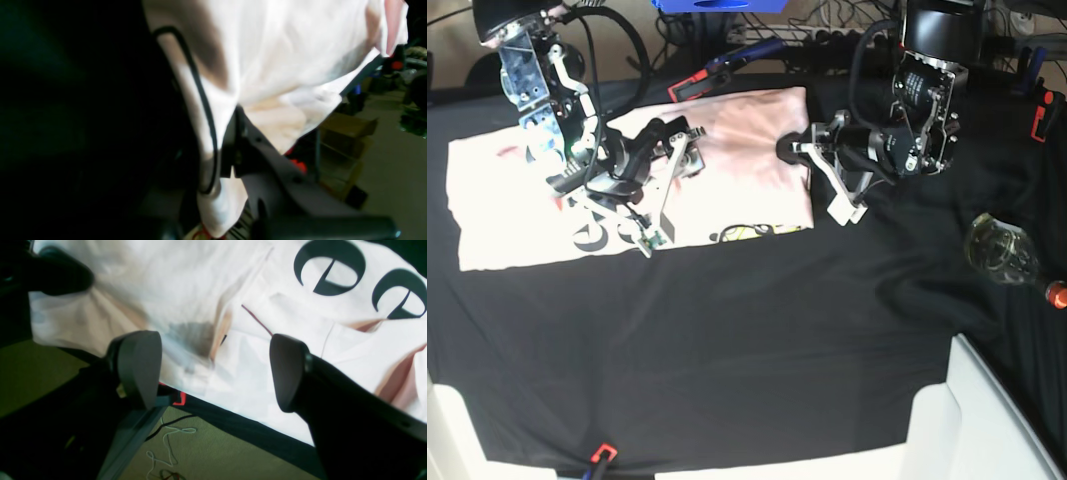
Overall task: Fold the T-shirt properly
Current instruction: 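Grasp the folded layer edge with the left gripper and pull it open, then spread the shirt flat with both grippers at its ends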
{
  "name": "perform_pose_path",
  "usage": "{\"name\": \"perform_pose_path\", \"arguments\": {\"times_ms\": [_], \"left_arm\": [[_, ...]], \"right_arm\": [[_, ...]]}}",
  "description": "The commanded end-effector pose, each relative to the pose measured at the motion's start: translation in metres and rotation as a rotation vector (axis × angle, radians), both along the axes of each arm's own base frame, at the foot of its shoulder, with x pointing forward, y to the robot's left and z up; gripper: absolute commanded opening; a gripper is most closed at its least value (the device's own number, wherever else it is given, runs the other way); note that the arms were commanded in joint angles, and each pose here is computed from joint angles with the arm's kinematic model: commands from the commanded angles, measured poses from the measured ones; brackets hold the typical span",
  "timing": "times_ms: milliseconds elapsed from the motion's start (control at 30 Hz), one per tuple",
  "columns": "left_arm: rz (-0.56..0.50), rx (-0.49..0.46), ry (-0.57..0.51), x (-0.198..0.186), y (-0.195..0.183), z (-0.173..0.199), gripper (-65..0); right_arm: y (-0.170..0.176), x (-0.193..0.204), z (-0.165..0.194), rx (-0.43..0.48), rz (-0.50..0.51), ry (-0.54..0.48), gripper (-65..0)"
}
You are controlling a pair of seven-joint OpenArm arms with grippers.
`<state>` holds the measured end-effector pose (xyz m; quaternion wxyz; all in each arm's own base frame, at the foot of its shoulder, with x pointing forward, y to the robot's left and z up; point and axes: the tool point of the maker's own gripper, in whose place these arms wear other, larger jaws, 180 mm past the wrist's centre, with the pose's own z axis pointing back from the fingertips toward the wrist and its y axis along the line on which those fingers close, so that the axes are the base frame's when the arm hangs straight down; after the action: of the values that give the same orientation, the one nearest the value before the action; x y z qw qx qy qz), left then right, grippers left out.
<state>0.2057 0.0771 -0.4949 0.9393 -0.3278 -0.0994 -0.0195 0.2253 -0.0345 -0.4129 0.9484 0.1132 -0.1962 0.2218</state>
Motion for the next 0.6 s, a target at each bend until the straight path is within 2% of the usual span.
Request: {"name": "perform_pose_path", "arguments": {"times_ms": [0, 67, 200, 367, 500, 567], "left_arm": [[0.029, 0.016, -0.045, 0.015, 0.01, 0.006, -65.0], [0.102, 0.025, -0.07, 0.025, 0.026, 0.008, -65.0], [0.221, 0.052, -0.04, 0.026, 0.063, 0.0, -65.0], [0.276, 0.135, -0.028, 0.028, 0.096, -0.008, -65.0], [0.316, 0.166, -0.024, 0.025, 0.113, -0.009, -65.0], [0.343, 0.182, -0.029, 0.025, 0.128, -0.006, -65.0]], "right_arm": [[0.003, 0.008, 0.008, 0.016, -0.001, -0.035, -18.1], [0.003, 0.008, 0.009, 0.017, 0.0, -0.038, -18.1], [0.002, 0.008, 0.009, 0.017, -0.002, -0.039, -18.3], [0.003, 0.009, 0.01, 0.02, -0.004, -0.042, -18.3], [0.006, 0.013, 0.017, 0.05, -0.014, -0.091, -18.3], [-0.009, 0.02, 0.02, 0.048, -0.07, -0.111, -18.3]]}}
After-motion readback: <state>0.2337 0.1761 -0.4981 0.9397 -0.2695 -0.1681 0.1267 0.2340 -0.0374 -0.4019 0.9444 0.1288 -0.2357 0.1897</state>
